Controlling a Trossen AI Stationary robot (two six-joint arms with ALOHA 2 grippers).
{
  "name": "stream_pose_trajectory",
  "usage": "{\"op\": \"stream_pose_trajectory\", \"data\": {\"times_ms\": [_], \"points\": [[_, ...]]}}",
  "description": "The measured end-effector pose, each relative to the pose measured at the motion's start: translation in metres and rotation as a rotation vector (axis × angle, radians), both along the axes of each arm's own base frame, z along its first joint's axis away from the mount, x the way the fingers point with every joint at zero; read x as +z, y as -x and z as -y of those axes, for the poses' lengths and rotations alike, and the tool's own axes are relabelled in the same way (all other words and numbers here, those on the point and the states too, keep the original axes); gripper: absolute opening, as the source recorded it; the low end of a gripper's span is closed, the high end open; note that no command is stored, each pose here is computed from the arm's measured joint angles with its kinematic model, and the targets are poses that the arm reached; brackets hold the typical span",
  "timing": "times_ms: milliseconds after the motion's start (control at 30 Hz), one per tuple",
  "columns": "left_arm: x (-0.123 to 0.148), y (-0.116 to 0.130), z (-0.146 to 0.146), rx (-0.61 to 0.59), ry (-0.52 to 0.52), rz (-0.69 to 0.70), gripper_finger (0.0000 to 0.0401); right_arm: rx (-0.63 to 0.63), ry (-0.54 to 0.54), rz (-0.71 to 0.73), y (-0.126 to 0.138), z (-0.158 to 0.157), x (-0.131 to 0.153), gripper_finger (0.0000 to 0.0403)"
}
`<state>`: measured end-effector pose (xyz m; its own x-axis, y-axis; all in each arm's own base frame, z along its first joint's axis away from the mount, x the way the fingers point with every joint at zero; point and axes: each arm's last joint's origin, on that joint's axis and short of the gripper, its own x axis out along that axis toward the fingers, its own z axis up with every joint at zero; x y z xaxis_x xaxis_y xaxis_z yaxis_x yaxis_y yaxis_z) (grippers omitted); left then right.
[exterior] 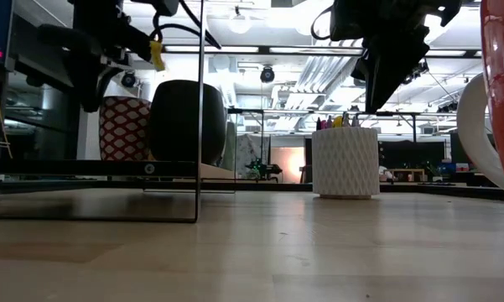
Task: Place coffee mugs
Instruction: Put the red mug on the shelf
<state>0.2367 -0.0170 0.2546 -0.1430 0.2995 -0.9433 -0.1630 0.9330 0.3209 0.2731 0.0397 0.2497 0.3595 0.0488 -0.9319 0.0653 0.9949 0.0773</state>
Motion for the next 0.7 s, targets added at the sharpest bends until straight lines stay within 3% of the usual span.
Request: {"op": "stream_pose_trajectory", "data": {"times_ms": [700], "points": [[0.000, -0.007, -0.015, 0.006, -0.018, 0.052, 0.0062, -0.002, -0.001, 0.000, 0.000, 0.000, 0.000, 0.0071]]}}
